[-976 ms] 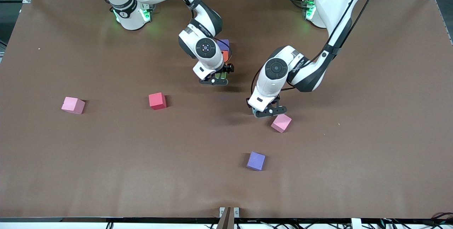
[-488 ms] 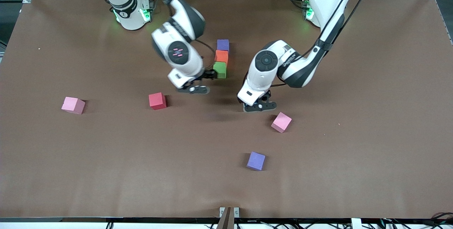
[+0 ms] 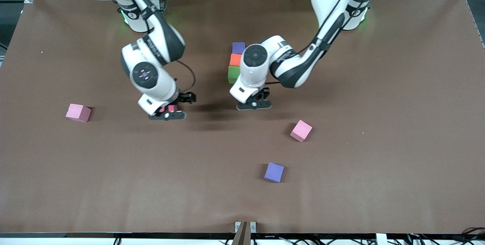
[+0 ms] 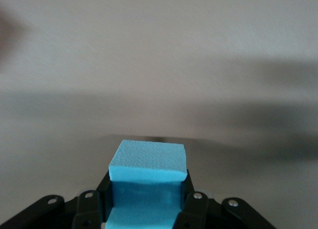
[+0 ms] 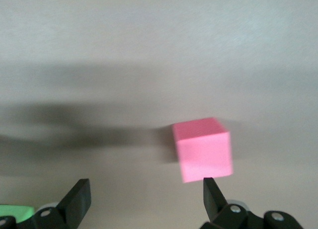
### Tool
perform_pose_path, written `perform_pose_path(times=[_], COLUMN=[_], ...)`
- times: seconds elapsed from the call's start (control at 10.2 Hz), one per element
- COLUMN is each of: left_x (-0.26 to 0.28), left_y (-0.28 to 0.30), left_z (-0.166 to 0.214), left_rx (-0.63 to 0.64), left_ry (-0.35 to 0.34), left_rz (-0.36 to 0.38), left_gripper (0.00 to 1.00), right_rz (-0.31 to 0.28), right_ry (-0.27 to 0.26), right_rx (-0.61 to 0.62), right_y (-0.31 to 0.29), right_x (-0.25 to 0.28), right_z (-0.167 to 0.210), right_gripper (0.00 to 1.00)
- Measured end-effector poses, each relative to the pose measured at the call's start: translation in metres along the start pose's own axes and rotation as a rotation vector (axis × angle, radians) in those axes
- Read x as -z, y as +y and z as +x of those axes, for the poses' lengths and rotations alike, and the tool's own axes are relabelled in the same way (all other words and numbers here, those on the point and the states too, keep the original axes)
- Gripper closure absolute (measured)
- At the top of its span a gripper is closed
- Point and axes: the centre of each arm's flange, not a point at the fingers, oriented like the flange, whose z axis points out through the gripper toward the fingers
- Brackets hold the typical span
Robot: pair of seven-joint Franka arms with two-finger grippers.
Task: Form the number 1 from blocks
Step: 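Place the cyan cube below green with the left gripper while the right gripper reaches red, then grasp the red cube with the right gripper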
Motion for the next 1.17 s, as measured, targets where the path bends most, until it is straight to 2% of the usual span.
perform_pose_path(times=[0.39,1.17], left_x=[-0.035,-0.035], left_y=[0.026,0.043], left_z=[-0.02,-0.041], left_rx=[0.002,-0.006], left_ry=[0.007,0.01], left_rz=[0.036,0.036], left_gripper=[0.46,0.46], right_rz=[-0.004,-0.008], right_ry=[-0.025,-0.013], right_rx=[0.058,0.101], right_y=[0.037,0.046], right_x=[-0.033,-0.103], right_z=[0.017,0.006], right_gripper=[0.0,0.01])
